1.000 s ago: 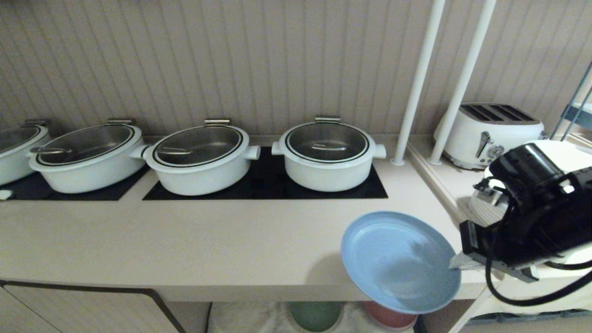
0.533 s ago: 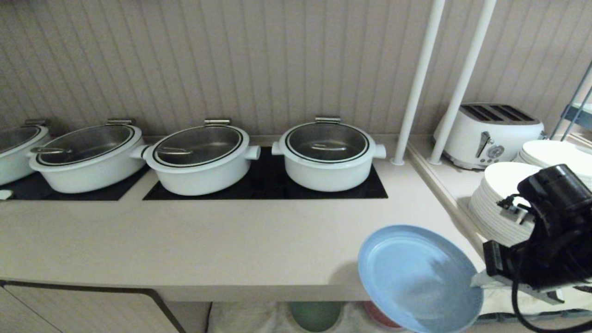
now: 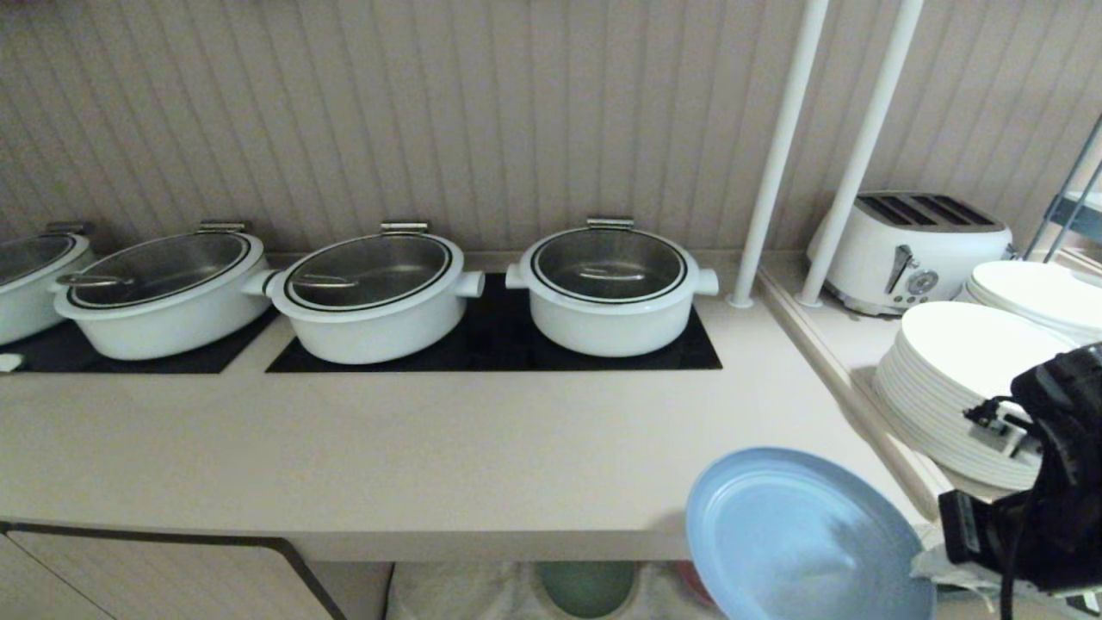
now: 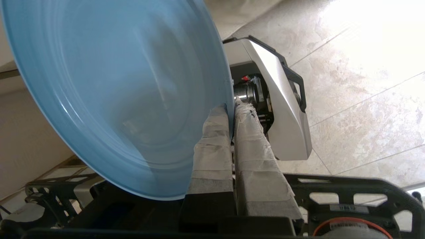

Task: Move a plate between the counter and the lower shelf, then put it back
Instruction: Put the plate in the cupboard

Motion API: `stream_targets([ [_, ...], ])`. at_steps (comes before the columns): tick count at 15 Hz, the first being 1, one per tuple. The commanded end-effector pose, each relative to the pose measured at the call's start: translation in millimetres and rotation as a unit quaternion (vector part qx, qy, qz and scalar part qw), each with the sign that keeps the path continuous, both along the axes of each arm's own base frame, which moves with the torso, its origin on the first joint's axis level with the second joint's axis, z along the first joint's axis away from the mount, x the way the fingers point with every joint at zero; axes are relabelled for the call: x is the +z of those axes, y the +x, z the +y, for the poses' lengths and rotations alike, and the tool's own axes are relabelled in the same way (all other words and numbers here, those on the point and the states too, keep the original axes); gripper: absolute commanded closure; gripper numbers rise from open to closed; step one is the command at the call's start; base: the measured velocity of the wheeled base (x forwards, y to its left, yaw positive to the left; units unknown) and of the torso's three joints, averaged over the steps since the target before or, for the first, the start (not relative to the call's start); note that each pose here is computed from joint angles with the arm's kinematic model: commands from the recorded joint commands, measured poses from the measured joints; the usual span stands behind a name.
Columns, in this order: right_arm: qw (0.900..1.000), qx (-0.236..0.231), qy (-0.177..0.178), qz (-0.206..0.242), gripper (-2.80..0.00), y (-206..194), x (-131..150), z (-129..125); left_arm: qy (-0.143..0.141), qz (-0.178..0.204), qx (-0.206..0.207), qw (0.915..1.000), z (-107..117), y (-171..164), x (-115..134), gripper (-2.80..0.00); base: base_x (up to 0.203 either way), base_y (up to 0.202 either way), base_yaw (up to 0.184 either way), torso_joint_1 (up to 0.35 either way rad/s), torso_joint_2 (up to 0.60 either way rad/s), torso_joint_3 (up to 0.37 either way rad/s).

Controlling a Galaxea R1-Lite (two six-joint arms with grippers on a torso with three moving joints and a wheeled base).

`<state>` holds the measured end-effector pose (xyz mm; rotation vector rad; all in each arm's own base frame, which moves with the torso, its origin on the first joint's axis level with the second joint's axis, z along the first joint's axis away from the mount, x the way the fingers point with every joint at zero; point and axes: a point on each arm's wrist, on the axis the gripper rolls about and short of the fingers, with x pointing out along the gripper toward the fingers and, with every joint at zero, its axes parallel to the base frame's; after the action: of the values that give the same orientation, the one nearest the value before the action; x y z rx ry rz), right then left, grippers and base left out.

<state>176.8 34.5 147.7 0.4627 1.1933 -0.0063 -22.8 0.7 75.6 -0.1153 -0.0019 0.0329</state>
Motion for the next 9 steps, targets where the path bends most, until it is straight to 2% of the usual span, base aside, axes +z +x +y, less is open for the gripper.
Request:
stream_targets([
  [1,1.000,-0.001,0.002,-0.004,0.00,-14.0,-0.2,-2.5,-0.001,0.000,0.000,1.0000,0.0,0.0,-0.1,0.00,0.000,0.000,0.000,0.000,0.00,0.000],
  [9,1.000,-0.003,0.007,-0.018,0.00,-53.3,-15.0,-9.2,-0.001,0.000,0.000,1.0000,0.0,0.0,-0.1,0.00,0.000,0.000,0.000,0.000,0.00,0.000],
])
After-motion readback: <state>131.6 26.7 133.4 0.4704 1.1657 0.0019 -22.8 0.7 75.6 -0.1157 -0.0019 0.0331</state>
